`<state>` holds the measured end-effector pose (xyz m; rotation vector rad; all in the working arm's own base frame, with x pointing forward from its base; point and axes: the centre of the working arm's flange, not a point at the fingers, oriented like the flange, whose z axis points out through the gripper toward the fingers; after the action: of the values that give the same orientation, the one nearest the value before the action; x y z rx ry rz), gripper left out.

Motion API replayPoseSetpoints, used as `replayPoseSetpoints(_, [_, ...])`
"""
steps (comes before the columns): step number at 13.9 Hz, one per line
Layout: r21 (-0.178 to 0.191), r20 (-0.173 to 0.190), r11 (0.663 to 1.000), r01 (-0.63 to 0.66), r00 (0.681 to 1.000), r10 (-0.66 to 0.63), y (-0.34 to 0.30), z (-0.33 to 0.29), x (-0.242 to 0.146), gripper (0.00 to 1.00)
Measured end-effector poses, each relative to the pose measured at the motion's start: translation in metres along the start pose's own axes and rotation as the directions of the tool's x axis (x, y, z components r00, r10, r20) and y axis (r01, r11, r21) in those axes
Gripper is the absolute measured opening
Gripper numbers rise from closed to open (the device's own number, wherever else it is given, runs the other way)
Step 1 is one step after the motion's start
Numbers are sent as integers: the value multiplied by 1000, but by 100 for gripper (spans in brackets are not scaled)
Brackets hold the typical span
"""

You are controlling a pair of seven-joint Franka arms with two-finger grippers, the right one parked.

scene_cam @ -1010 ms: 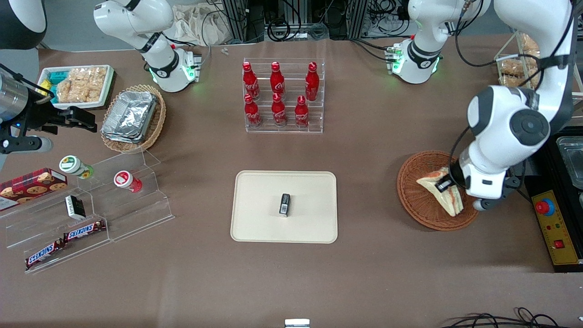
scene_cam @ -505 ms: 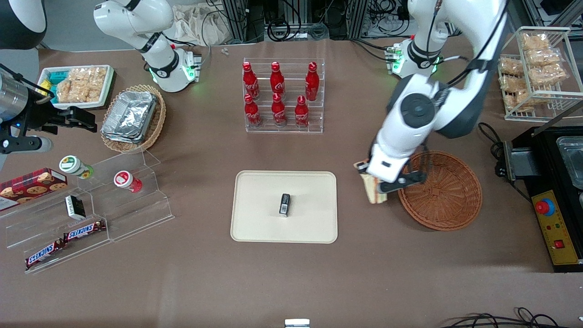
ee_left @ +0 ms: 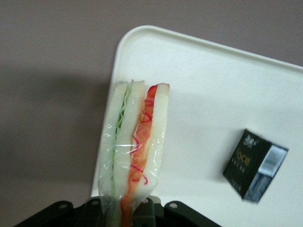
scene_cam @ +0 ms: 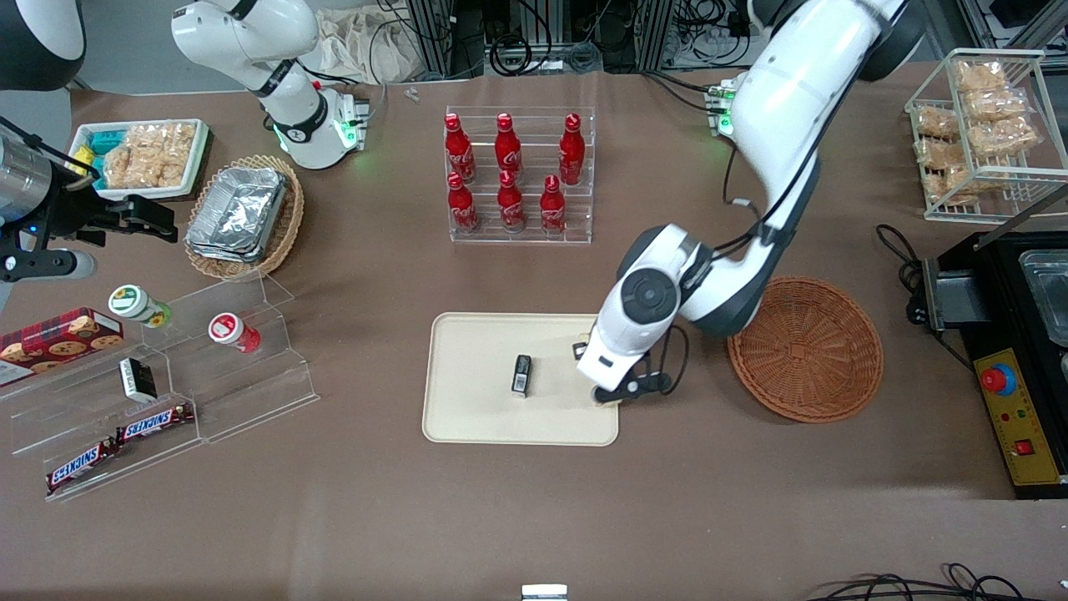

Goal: Place sandwich from basket to tray
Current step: 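Carry the sandwich over the cream tray beside the black box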

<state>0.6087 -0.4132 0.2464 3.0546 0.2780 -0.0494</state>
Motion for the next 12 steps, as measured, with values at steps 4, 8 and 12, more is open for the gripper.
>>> replayPoseSetpoints(4, [26, -29, 997, -67, 997, 68, 15, 26, 16, 16])
replayPoseSetpoints(8, [30, -41, 996, -81, 996, 82, 16, 20, 19, 40])
replayPoseSetpoints(12, [21, -70, 998, -56, 996, 57, 18, -50, 28, 81])
